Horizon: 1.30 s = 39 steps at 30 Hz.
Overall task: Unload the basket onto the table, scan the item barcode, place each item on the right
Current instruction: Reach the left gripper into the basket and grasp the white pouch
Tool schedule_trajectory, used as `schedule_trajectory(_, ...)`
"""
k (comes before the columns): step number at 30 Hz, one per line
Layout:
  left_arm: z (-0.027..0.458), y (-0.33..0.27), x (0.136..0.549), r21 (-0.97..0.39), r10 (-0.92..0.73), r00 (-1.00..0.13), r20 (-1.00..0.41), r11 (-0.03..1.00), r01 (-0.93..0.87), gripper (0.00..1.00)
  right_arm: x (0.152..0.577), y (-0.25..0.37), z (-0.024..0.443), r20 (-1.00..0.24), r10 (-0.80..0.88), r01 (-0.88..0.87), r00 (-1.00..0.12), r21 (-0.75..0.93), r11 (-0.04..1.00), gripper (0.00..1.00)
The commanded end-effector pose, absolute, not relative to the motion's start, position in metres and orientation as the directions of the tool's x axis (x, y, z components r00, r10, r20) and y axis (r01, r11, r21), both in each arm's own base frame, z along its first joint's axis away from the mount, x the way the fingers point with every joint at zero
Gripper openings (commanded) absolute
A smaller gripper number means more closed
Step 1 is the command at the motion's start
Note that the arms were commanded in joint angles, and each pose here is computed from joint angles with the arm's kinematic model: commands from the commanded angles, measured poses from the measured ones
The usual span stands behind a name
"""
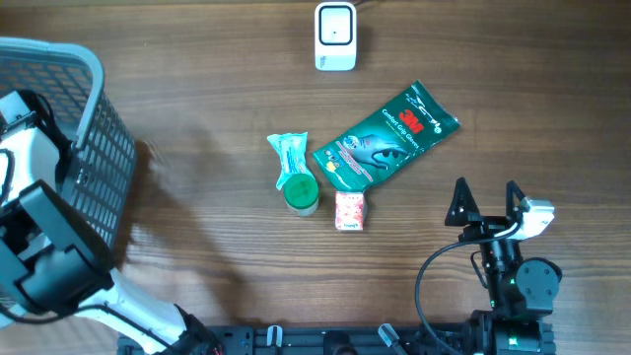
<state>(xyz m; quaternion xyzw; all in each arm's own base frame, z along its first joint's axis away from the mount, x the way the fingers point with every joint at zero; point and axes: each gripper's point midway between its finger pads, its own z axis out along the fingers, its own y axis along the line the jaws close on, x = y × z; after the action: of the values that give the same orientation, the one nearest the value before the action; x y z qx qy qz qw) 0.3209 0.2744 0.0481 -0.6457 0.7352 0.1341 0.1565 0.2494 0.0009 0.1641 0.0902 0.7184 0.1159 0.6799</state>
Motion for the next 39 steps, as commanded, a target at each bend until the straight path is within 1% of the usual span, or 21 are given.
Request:
schedule_trajectory(1, 0.107, 0.274, 0.323, -0.12, -0.877, -0.072, -0.475, 0.145, -0.982, 0.1, 0.249, 0.0, 0.166, -0.956, 0.29, -0.027, -0.05, 0.292, 0.956, 1.0)
schedule_trajectory(3, 0.143, 0.276, 0.327, -0.198, -0.847, -0.028, -0.53, 0.155, -0.968, 0.63, 0.249, 0.0, 0.166, -0.956, 0.291, -0.027, -0.05, 0.292, 0.956, 1.0)
schedule_trajectory(4, 0.154, 0.278, 0.33, -0.226, -0.836, -0.01, -0.549, 0.16, -0.961, 0.98, 0.249, 0.0, 0.166, -0.956, 0.291, -0.027, -0.05, 0.292, 0.956, 1.0)
schedule_trajectory(5, 0.164, 0.281, 0.334, -0.238, -0.815, -0.021, -0.579, 0.194, -0.952, 1.0, 0.249, 0.0, 0.166, -0.956, 0.291, -0.027, -0.05, 0.292, 0.956, 1.0)
schedule_trajectory(6, 0.17, 0.287, 0.343, -0.21, -0.773, -0.094, -0.627, 0.283, -0.936, 1.0, 0.249, 0.0, 0.166, -0.956, 0.291, -0.027, -0.05, 0.292, 0.956, 1.0)
schedule_trajectory(8, 0.169, 0.294, 0.354, -0.073, -0.668, -0.294, -0.683, 0.463, -0.883, 1.0, 0.249, 0.0, 0.166, -0.956, 0.291, -0.027, -0.05, 0.292, 0.956, 1.0)
schedule_trajectory(9, 0.164, 0.297, 0.357, 0.026, -0.595, -0.417, -0.687, 0.553, -0.833, 1.0, 0.249, 0.0, 0.166, -0.956, 0.29, -0.027, -0.05, 0.292, 0.956, 1.0)
schedule_trajectory(10, 0.146, 0.298, 0.359, 0.158, -0.502, -0.58, -0.642, 0.653, -0.74, 1.0, 0.249, 0.0, 0.166, -0.956, 0.29, -0.027, -0.05, 0.292, 0.956, 1.0)
schedule_trajectory(11, 0.14, 0.298, 0.358, 0.177, -0.494, -0.606, -0.624, 0.666, -0.725, 1.0, 0.249, 0.0, 0.166, -0.956, 0.29, -0.027, -0.05, 0.292, 0.956, 1.0)
schedule_trajectory(13, 0.118, 0.295, 0.362, 0.143, -0.514, -0.628, -0.584, 0.696, -0.704, 1.0, 0.249, 0.0, 0.166, -0.956, 0.29, -0.027, -0.05, 0.292, 0.956, 1.0)
schedule_trajectory(15, 0.094, 0.281, 0.373, 0.081, -0.496, -0.685, -0.534, 0.777, -0.625, 1.0, 0.249, 0.0, 0.166, -0.956, 0.291, -0.027, -0.05, 0.292, 0.956, 1.0)
schedule_trajectory(16, 0.087, 0.279, 0.374, 0.076, -0.493, -0.697, -0.52, 0.786, -0.613, 1.0, 0.249, 0.0, 0.166, -0.956, 0.29, -0.027, -0.05, 0.292, 0.956, 1.0)
schedule_trajectory(17, 0.078, 0.28, 0.373, 0.078, -0.501, -0.704, -0.503, 0.785, -0.614, 1.0, 0.249, 0.0, 0.166, -0.956, 0.291, -0.027, -0.05, 0.292, 0.956, 1.0)
schedule_trajectory(26, 0.046, 0.304, 0.353, 0.085, -0.557, -0.698, -0.451, 0.751, -0.654, 1.0, 0.249, 0.0, 0.166, -0.956, 0.291, -0.027, -0.05, 0.292, 0.956, 1.0)
schedule_trajectory(33, 0.007, 0.294, 0.352, 0.048, -0.576, -0.727, -0.373, 0.771, -0.635, 0.99, 0.249, 0.0, 0.166, -0.956, 0.291, -0.027, -0.05, 0.292, 0.956, 1.0)
schedule_trajectory(34, 0.006, 0.293, 0.35, 0.049, -0.579, -0.731, -0.363, 0.771, -0.635, 0.76, 0.249, 0.0, 0.166, -0.956, 0.291, -0.027, -0.05, 0.292, 0.956, 1.0)
schedule_trajectory(35, 0.005, 0.291, 0.348, 0.049, -0.581, -0.734, -0.352, 0.771, -0.634, 0.47, 0.249, 0.0, 0.166, -0.956, 0.29, -0.027, -0.05, 0.292, 0.956, 1.0)
schedule_trajectory(36, 0.003, 0.289, 0.346, 0.049, -0.584, -0.738, -0.339, 0.772, -0.634, 0.21, 0.249, 0.0, 0.166, -0.956, 0.291, -0.027, -0.05, 0.292, 0.956, 1.0)
schedule_trajectory(38, 0.002, 0.286, 0.342, 0.049, -0.588, -0.742, -0.321, 0.772, -0.633, 0.12, 0.249, 0.0, 0.166, -0.956, 0.29, -0.027, -0.05, 0.291, 0.956, 1.0)
schedule_trajectory(39, 0.002, 0.285, 0.341, 0.049, -0.589, -0.744, -0.315, 0.773, -0.633, 0.11, 0.249, 0.0, 0.166, -0.956, 0.291, -0.027, -0.05, 0.292, 0.956, 1.0)
